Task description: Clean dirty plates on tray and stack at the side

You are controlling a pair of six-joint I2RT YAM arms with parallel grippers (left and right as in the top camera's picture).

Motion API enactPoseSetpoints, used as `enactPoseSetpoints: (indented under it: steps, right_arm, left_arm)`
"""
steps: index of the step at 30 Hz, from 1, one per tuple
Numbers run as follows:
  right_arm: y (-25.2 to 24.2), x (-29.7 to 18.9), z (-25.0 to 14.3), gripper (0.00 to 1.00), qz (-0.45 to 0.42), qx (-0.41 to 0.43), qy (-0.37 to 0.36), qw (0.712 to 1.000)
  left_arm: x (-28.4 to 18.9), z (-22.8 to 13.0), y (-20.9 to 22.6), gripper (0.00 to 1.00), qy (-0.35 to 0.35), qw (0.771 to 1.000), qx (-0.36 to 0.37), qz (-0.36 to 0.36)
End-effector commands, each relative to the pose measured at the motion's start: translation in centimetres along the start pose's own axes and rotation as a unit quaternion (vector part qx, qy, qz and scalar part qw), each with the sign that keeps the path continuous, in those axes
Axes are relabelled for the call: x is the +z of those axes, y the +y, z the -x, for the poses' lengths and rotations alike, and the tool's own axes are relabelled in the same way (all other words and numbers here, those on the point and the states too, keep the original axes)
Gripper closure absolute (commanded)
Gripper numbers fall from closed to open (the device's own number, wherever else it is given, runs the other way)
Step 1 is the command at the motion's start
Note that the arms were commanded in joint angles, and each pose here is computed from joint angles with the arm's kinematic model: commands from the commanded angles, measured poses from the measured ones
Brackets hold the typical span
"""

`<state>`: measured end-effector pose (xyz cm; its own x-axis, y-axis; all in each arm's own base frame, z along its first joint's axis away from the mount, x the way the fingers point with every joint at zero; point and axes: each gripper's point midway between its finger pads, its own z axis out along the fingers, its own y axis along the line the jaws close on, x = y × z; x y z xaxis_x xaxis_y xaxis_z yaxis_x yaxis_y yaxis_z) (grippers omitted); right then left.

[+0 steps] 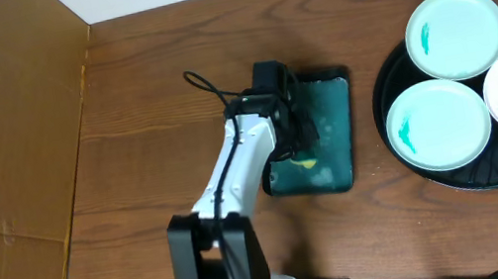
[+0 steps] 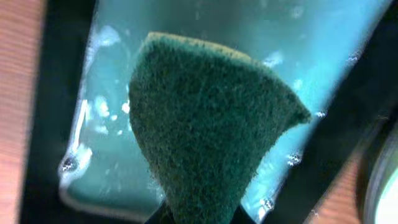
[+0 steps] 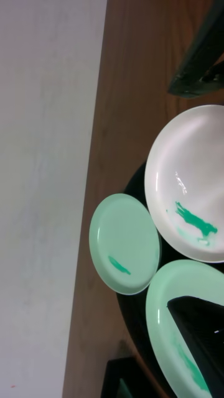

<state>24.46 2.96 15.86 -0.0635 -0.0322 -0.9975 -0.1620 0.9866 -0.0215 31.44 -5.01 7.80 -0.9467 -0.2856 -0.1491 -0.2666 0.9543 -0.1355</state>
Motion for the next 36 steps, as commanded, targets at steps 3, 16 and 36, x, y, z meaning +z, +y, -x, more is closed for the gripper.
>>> enactPoseSetpoints:
  steps: [3,16,36]
  right_arm:
    - [-0.2,0.0,0.0,0.01,-0.006,-0.004,0.0,1.0]
    - [-0.2,0.0,0.0,0.01,-0.006,-0.004,0.0,1.0]
    - [-0.2,0.0,0.0,0.01,-0.006,-0.004,0.0,1.0]
  left_arm:
    - [-7.5,3.3,-1.6,0.93,-0.116,0.992,-0.001,-0.041]
    - [1.0,-0.1,-0.7,0.93,-0.042,0.999,-0.001,-0.014]
    - [-10.8,-2.8,-12.9,0.93,-0.122,0.975,-0.038,-0.182]
